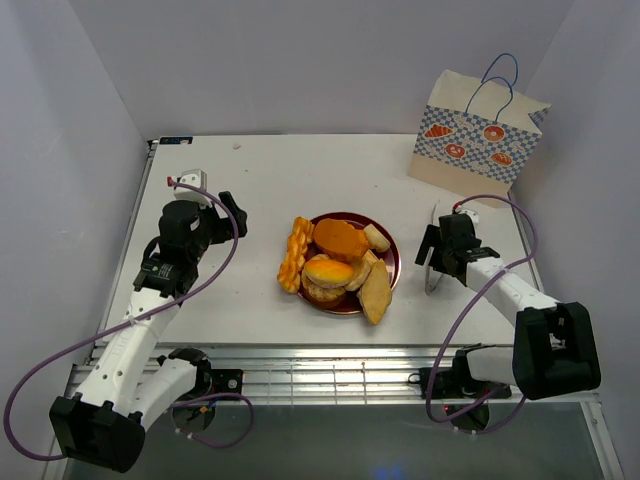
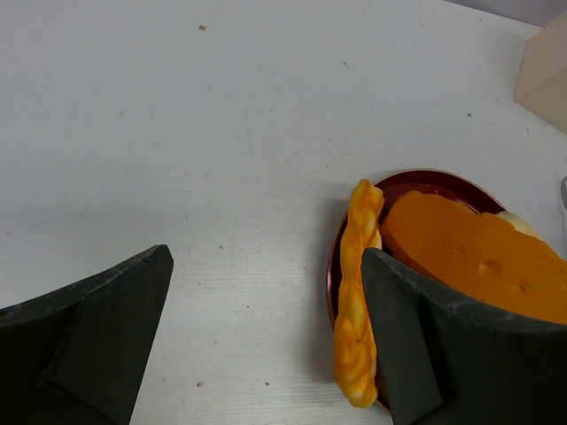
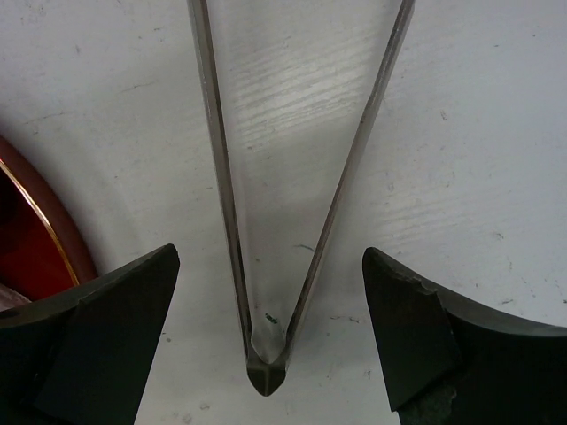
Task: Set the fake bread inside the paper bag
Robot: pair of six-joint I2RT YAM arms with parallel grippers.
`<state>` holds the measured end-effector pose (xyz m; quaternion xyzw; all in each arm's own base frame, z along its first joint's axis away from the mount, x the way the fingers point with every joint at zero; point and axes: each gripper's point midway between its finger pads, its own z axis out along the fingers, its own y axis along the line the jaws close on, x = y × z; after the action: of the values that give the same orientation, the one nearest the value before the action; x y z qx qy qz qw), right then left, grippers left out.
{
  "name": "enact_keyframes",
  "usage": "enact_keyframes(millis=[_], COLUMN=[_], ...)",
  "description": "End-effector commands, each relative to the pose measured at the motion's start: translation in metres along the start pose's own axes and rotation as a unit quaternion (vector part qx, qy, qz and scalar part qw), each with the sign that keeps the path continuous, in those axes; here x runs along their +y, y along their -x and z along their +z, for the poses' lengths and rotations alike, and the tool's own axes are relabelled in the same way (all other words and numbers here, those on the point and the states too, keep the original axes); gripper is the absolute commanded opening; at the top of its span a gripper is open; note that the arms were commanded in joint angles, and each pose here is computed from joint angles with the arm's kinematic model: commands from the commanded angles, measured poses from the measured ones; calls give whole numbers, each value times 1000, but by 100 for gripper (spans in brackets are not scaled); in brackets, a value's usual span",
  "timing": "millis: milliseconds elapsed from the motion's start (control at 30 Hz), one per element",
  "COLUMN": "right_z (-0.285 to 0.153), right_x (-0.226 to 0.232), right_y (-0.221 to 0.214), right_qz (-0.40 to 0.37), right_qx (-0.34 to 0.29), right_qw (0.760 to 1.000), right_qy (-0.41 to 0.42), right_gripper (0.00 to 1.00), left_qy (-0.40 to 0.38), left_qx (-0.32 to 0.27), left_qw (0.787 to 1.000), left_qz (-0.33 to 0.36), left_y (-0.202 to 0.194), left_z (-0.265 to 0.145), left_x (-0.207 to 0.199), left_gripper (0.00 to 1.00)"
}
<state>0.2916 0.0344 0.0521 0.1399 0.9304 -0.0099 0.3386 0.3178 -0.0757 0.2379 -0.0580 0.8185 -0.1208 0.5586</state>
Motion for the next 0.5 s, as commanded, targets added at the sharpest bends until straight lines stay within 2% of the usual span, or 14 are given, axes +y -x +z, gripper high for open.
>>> enact_keyframes(millis=[0, 467], right_z=[7, 30], right_x=[9, 3], right_y=[11, 12], right_qz=[-9, -9], right_qx=[-27, -35], right_qw=[999, 999], right_qy=[23, 24], right_gripper=[90, 90], left_qy=[-18, -31], left_qx=[-17, -4], left_qw=[1000, 1000], left_qz=[-1, 0], left_y=[16, 10], left_z=[-8, -5], left_x=[-10, -14], left_gripper=[98, 98])
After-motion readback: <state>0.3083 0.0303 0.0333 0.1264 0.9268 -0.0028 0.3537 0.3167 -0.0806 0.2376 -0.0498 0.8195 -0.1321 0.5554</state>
